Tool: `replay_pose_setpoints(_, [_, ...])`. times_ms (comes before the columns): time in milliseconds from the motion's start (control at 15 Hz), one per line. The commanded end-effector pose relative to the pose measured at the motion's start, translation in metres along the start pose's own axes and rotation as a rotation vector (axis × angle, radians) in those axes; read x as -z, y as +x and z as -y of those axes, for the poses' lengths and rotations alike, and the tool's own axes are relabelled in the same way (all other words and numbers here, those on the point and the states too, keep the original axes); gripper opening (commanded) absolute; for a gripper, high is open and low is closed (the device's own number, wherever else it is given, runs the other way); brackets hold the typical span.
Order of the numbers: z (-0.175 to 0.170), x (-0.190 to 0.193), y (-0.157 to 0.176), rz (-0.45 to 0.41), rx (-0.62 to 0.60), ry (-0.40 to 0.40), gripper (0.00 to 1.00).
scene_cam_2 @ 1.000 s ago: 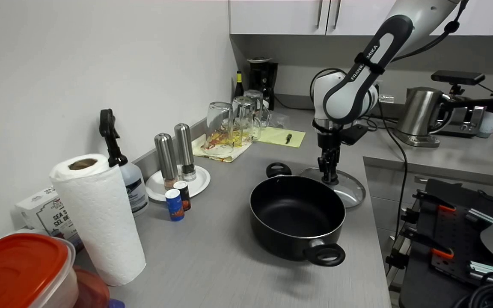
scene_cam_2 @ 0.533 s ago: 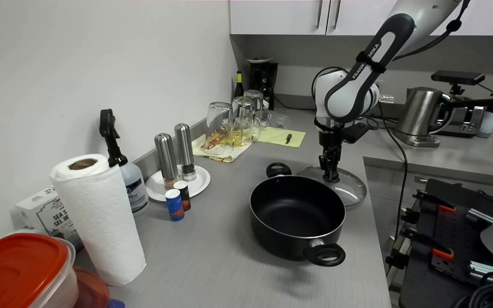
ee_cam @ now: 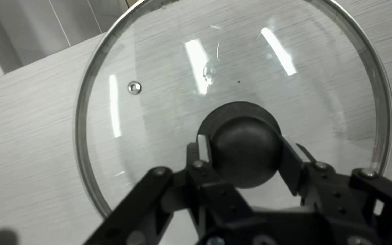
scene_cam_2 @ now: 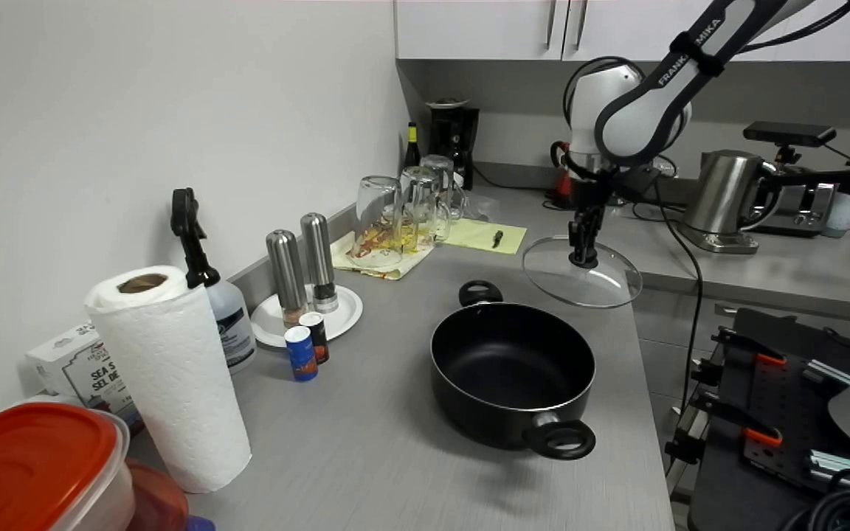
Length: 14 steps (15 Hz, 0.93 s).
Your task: Pick up the lid from the table put it on the pot
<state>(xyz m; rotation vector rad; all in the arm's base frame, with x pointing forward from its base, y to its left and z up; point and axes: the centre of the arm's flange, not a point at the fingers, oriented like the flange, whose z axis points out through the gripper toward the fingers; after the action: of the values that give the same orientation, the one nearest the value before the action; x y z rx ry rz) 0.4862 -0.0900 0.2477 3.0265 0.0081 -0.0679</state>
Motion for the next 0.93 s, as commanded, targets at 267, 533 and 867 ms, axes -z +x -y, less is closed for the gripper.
replay_pose_setpoints(267, [0.038, 0.100, -0.004, -0.085, 0.150, -0.070, 0.25])
replay_pose_setpoints(533, [0.092, 0.131, 0.008, -0.065, 0.277, -0.091, 0.25])
replay_pose_setpoints(867, [0.171, 0.151, 0.027, -0.013, 0.441, -0.117, 0.25])
